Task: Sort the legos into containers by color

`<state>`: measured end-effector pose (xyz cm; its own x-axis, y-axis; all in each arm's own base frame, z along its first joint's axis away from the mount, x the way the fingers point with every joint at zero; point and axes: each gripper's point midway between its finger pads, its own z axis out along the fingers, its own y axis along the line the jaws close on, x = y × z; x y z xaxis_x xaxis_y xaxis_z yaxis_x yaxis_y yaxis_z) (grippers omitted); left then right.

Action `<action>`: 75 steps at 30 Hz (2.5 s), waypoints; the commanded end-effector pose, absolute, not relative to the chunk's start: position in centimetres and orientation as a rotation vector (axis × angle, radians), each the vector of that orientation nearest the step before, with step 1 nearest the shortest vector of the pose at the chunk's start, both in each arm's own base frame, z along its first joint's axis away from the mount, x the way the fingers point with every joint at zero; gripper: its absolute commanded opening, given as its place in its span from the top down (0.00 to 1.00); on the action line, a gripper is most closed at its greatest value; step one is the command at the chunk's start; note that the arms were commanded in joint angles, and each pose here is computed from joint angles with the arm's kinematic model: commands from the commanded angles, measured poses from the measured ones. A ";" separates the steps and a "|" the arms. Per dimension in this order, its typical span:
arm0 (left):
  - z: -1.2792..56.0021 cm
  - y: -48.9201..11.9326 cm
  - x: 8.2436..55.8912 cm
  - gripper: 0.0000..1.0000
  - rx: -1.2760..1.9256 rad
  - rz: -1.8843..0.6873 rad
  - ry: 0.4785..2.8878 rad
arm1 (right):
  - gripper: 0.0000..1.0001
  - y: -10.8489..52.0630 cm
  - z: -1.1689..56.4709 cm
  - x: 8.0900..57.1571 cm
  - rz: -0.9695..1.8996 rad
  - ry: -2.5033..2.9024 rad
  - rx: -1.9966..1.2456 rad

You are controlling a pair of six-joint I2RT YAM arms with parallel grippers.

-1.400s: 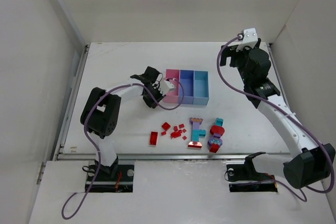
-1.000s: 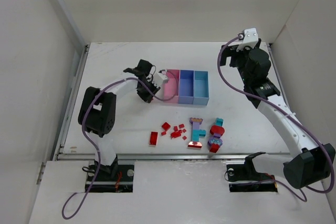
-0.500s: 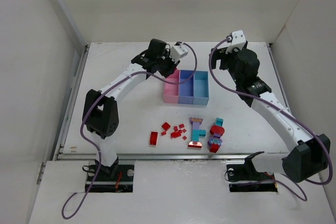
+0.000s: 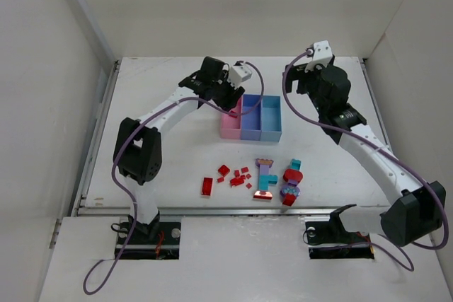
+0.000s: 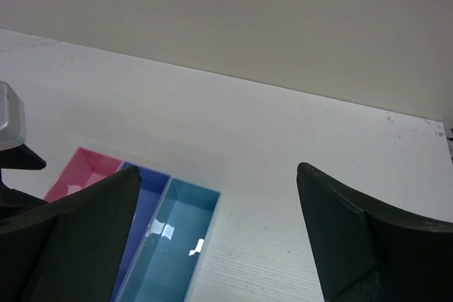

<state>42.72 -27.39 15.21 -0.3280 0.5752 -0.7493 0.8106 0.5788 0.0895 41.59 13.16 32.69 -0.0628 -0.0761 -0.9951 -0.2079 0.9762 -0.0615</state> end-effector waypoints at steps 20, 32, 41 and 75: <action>9.5 -23.7 25.0 0.40 1.735 -0.365 1.945 | 0.01 18.5 33.9 35.8 0.277 1.611 -0.315; 5.2 -26.4 22.3 0.39 1.744 -0.446 2.026 | 0.01 18.1 31.3 31.9 0.329 1.695 -0.263; 2.2 -25.0 21.8 0.42 1.749 -0.375 2.121 | 0.01 16.4 31.7 30.6 0.310 1.681 -0.218; 17.2 -27.4 42.7 0.95 1.050 -0.297 2.079 | 0.01 17.2 32.1 33.0 0.237 1.710 -0.249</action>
<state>41.98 -28.24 19.93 -0.2770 0.5758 -0.7692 0.7904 0.5918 0.1583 32.60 17.33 28.66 -0.2191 -0.0624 -0.9737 -0.3115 0.9502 0.0092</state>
